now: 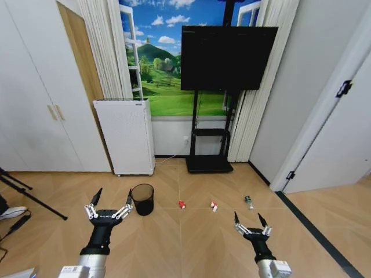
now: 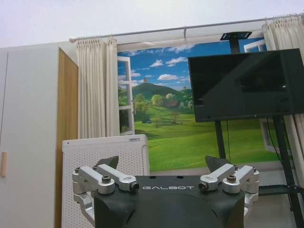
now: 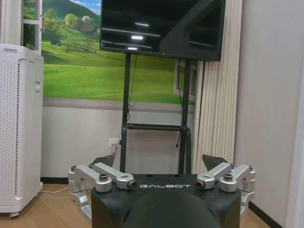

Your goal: Pick up the trash bin and place the garbage on the floor into it.

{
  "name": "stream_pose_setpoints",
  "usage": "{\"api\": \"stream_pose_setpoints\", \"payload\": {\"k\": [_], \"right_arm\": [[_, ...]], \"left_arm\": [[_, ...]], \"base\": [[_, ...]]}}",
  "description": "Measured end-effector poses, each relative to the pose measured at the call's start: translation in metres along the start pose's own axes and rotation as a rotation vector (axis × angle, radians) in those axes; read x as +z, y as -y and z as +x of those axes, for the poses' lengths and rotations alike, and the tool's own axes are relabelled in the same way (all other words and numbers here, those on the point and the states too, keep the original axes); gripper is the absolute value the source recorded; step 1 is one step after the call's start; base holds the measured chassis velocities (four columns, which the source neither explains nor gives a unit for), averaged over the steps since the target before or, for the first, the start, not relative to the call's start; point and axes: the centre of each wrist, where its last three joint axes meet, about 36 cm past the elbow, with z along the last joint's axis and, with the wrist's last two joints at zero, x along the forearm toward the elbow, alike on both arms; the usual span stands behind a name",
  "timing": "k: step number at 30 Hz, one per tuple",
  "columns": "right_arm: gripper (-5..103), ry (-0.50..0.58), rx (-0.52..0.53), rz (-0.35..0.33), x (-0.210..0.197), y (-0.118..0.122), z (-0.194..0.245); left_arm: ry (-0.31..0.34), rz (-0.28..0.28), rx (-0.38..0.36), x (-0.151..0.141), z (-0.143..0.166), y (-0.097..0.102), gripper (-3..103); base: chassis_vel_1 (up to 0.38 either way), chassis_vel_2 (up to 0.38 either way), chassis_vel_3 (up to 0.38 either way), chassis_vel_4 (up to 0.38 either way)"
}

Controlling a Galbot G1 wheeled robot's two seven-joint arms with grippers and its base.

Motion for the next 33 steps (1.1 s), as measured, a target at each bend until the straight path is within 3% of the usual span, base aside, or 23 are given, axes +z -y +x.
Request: {"api": "stream_pose_setpoints", "payload": {"k": [22, 33], "right_arm": [[100, 0.002, 0.030, 0.009, 0.0037, 0.0008, -0.0004], [100, 0.073, 0.029, -0.008, 0.0078, -0.0001, -0.0066]], "left_arm": [[0.000, -0.001, 0.001, 0.0025, 0.0000, -0.0006, 99], [-0.020, 0.017, -0.005, 0.0020, 0.0006, -0.0001, 99]], "base": [[-0.352, 0.350, 0.355, -0.358], [-0.328, 0.325, 0.326, -0.316]]}}
